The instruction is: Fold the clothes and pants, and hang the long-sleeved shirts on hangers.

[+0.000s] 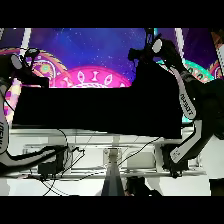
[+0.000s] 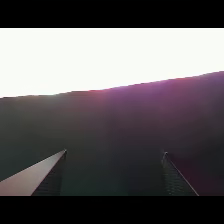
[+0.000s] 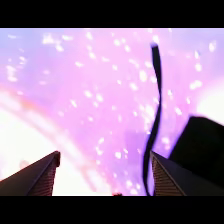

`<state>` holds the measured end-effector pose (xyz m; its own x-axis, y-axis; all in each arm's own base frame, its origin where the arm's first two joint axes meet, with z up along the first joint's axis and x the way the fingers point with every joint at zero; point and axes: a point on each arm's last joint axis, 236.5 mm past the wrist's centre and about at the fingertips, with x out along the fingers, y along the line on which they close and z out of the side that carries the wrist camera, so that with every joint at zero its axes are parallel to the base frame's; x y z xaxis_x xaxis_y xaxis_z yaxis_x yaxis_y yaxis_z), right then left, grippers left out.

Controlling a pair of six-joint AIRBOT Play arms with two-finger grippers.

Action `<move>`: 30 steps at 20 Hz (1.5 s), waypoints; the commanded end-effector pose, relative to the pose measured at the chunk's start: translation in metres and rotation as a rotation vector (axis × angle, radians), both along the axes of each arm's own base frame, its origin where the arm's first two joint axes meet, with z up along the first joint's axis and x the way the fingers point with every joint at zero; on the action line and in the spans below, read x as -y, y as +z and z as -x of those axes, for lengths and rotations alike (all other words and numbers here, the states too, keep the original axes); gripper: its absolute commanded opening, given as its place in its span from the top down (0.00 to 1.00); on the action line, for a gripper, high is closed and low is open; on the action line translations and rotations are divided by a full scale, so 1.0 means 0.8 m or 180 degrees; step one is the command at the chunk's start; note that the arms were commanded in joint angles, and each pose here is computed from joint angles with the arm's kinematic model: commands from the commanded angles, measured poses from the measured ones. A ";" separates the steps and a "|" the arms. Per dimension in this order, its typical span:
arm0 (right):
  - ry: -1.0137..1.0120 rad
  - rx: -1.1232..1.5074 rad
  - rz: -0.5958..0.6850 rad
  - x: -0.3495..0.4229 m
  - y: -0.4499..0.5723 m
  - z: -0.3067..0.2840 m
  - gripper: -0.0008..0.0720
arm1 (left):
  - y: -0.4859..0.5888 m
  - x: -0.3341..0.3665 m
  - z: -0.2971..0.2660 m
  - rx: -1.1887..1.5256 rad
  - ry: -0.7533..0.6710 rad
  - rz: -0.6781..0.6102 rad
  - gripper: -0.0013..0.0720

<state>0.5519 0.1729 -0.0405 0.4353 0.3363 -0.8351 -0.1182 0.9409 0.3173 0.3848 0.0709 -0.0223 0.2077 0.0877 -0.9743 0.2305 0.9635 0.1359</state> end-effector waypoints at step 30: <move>-0.1018 -0.0366 -0.0597 0.060 -0.067 -0.040 0.97 | 0.001 0.000 -0.003 0.0034 -0.0006 -0.0007 0.11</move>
<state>0.5704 0.1277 -0.1007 0.3947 0.3607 -0.8451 0.2388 0.8479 0.4734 0.3873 0.0712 -0.0217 0.2180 0.0893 -0.9719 0.2298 0.9631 0.1401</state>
